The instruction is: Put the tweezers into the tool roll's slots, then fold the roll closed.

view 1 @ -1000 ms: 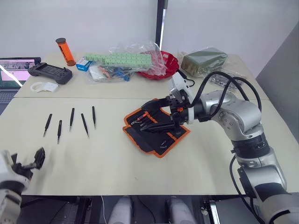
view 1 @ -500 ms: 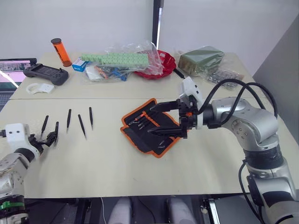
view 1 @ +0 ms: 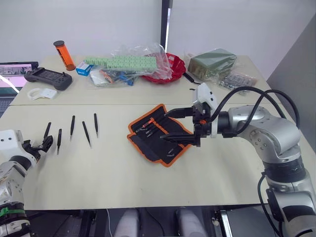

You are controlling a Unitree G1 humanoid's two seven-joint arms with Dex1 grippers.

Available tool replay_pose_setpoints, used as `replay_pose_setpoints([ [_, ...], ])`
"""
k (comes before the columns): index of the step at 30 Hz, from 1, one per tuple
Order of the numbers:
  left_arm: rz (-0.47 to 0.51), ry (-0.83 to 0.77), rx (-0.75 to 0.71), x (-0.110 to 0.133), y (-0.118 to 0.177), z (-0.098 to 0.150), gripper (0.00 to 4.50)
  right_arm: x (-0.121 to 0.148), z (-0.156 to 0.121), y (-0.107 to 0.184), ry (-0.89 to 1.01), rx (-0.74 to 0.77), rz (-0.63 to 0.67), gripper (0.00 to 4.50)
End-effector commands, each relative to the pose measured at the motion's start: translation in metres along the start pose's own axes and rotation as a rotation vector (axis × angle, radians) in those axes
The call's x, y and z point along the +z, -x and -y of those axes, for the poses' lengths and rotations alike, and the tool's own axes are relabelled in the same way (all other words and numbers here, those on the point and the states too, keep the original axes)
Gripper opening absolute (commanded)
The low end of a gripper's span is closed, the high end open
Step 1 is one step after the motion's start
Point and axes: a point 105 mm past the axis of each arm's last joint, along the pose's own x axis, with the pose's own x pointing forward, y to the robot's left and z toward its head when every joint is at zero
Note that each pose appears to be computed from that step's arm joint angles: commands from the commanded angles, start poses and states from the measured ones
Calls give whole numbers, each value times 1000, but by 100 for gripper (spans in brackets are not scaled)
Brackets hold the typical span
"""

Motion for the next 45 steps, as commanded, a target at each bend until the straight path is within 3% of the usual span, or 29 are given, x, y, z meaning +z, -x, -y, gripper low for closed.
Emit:
replay_pose_setpoints([
  [1,-25,-62,-8,5,-2,-2,448,7,-3,1,35,7,18,450],
  [3,-48,-67,-2,1,-5,-3,448,7,-2,2,36,4,14,450],
  [4,-60,-63,-4,-1,-7,-3,392,7,-2,2,37,1,12,450],
  [9,-94,-76,1,-6,-15,-2,229,6,1,4,36,-19,5,450],
  [16,-67,-55,-22,0,-21,4,5,3,0,5,31,-34,-4,450],
  [21,-50,-59,-4,5,-20,-1,2,3,2,6,35,-45,-4,450],
  [28,80,-34,-55,48,-15,8,2,-2,3,10,38,-51,-15,450],
  [33,138,-67,-229,86,-5,45,2,-14,13,16,67,-159,-28,450],
  [35,148,-130,-369,102,3,77,2,-25,18,18,61,-228,-36,450],
  [38,126,-191,-559,107,17,120,2,-44,28,25,81,-355,-68,450],
  [39,117,-179,-624,108,21,134,2,-45,29,25,84,-377,-19,450],
  [40,106,-182,-681,108,25,146,0,-48,27,25,82,-378,0,394],
  [45,40,-285,-970,95,50,209,0,-77,21,26,-51,-362,2,232],
])
